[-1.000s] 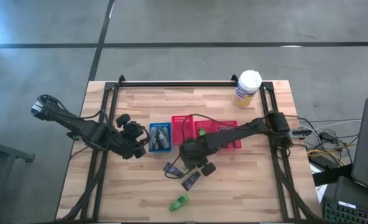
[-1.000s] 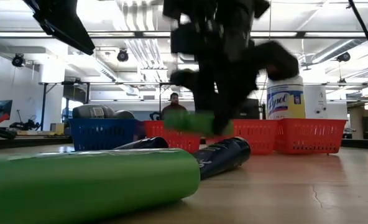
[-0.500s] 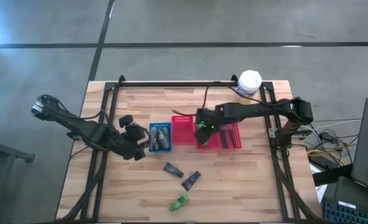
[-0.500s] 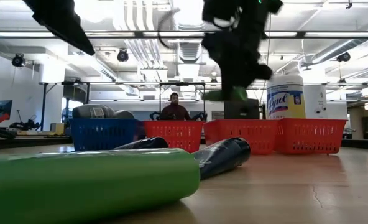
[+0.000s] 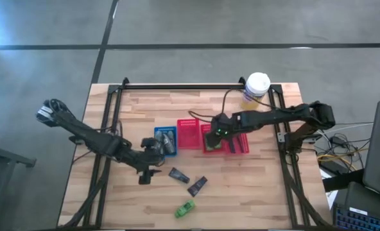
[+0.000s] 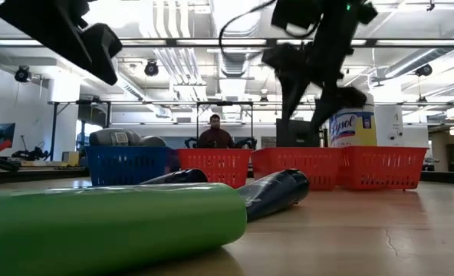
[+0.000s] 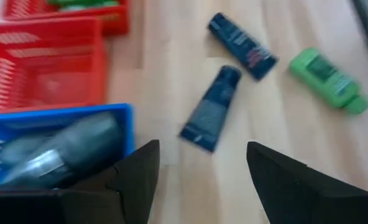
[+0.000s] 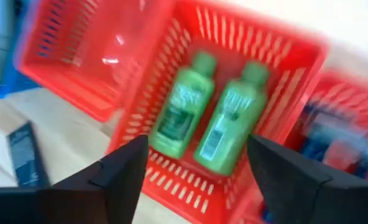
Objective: Pick & Place Travel size toiletries
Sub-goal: Put the green shampoo into the middle red bin
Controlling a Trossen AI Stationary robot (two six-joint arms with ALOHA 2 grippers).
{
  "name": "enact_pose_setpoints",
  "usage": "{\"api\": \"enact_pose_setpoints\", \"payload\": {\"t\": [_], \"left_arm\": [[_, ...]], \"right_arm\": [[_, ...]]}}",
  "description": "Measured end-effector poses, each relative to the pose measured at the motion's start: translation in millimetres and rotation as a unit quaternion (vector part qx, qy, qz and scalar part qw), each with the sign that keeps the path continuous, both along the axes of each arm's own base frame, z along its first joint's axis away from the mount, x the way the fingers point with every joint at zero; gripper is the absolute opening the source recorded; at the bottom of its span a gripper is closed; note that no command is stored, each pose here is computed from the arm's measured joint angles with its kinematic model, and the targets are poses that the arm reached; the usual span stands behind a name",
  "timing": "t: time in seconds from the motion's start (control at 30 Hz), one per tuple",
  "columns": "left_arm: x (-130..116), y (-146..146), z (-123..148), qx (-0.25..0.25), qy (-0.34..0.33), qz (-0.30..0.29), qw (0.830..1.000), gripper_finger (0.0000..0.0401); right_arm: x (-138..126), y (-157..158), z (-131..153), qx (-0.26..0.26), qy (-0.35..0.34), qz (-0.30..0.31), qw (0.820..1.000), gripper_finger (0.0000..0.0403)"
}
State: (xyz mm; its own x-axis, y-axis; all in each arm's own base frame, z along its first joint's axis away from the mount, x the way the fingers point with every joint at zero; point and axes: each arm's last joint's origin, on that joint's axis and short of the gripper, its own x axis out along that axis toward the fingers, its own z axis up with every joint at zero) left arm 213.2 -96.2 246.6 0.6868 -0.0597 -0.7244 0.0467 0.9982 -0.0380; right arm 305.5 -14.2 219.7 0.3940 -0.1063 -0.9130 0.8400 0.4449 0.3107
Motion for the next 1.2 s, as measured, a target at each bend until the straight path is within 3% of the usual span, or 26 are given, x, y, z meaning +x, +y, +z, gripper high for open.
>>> {"api": "enact_pose_setpoints", "payload": {"t": [0.07, 0.13, 0.2, 0.3, 0.63, 0.87, 1.2], "left_arm": [[7, -4, -3, -0.033, 0.006, 0.007, 0.999, 0.0245], [15, -9, -4, -0.087, 0.026, 0.049, 0.995, 0.0245], [26, -16, -5, -0.153, 0.055, 0.108, 0.981, 0.0245], [45, -32, -4, -0.199, 0.083, 0.153, 0.964, 0.0245], [103, -86, -6, -0.191, 0.27, 0.3, 0.895, 0.0245], [144, -119, -3, -0.186, 0.248, 0.306, 0.9, 0.026], [173, -140, -40, -0.184, 0.273, 0.331, 0.884, 0.0291]], "right_arm": [[-3, 3, 16, -0.029, -0.012, 0.027, 0.999, 0.0281], [-9, 8, 29, -0.055, -0.011, 0.046, 0.997, 0.0294], [-16, 14, 37, -0.073, -0.003, 0.054, 0.996, 0.0306], [-27, 22, 45, -0.091, -0.002, 0.071, 0.993, 0.0322], [-53, 37, 48, -0.097, -0.012, 0.11, 0.989, 0.0358], [-63, 37, 55, -0.104, -0.027, 0.12, 0.987, 0.035], [-64, 37, 52, -0.105, -0.017, 0.132, 0.985, 0.0332]]}}
